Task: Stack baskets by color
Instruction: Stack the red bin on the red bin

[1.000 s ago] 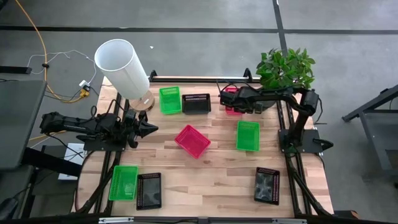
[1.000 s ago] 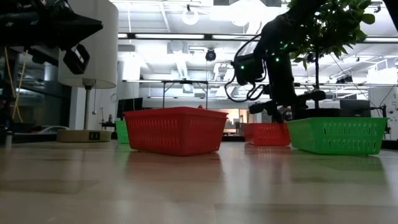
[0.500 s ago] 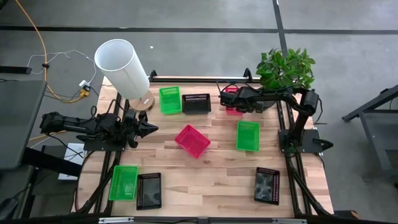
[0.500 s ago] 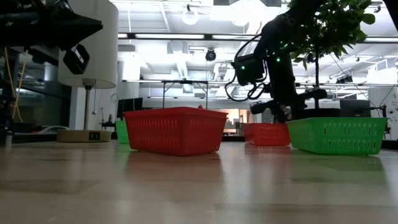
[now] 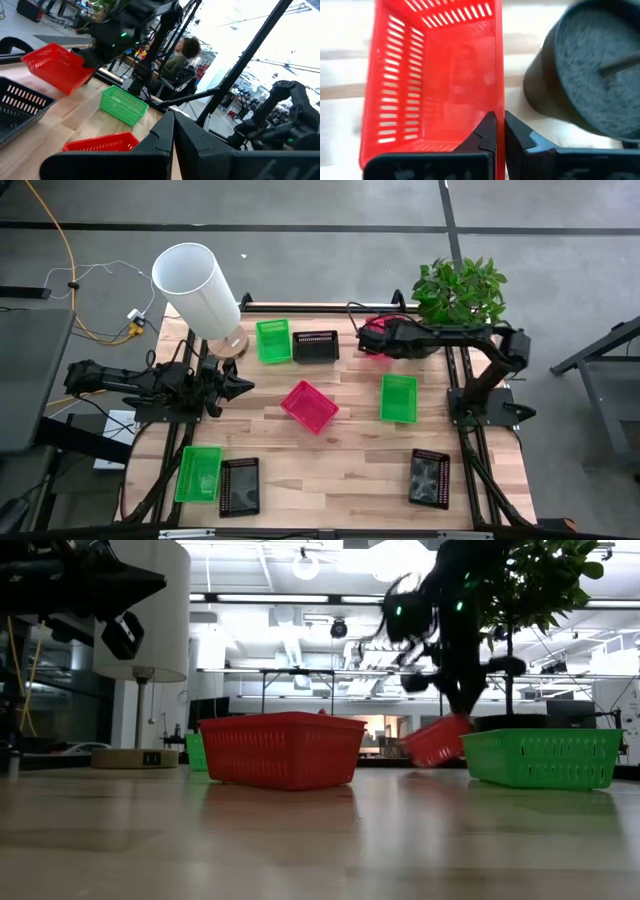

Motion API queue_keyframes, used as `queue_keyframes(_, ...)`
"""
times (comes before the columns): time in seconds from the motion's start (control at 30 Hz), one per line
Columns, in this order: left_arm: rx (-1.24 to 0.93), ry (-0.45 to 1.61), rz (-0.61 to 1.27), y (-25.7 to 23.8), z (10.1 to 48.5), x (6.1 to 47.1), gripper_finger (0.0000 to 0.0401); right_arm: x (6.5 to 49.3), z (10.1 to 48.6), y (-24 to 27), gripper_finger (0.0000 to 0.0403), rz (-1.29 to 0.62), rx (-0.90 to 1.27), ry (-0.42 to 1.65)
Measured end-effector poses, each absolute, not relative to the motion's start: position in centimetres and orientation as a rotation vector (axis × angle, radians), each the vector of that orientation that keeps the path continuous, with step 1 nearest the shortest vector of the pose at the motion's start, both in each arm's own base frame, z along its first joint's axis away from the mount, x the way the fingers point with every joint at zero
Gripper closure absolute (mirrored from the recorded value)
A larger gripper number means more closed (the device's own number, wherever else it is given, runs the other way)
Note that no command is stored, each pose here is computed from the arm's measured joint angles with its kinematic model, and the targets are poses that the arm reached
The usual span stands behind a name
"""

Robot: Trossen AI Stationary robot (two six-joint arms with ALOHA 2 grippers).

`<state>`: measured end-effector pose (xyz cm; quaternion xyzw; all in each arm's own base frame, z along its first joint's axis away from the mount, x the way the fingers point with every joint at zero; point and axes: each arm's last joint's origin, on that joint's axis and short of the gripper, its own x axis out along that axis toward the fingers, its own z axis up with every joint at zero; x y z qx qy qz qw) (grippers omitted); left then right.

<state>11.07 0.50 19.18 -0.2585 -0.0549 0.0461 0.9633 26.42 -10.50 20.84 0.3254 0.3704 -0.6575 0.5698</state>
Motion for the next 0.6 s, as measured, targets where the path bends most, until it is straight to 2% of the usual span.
queue_keyframes(0.1,-0.523,-0.112,0.096,0.5,19.2,11.1,0.0401,26.2,22.7,-9.3,0.0402,-1.479,0.719,0.790)
queue_keyframes(0.23,-0.524,-0.115,0.110,0.5,19.2,11.1,0.0401,26.5,25.2,-7.3,0.0402,-1.298,0.692,0.701)
queue_keyframes(0.6,-0.516,-0.117,0.121,0.6,19.2,11.1,0.0401,30.0,28.7,2.1,0.0402,-0.510,0.582,0.601)
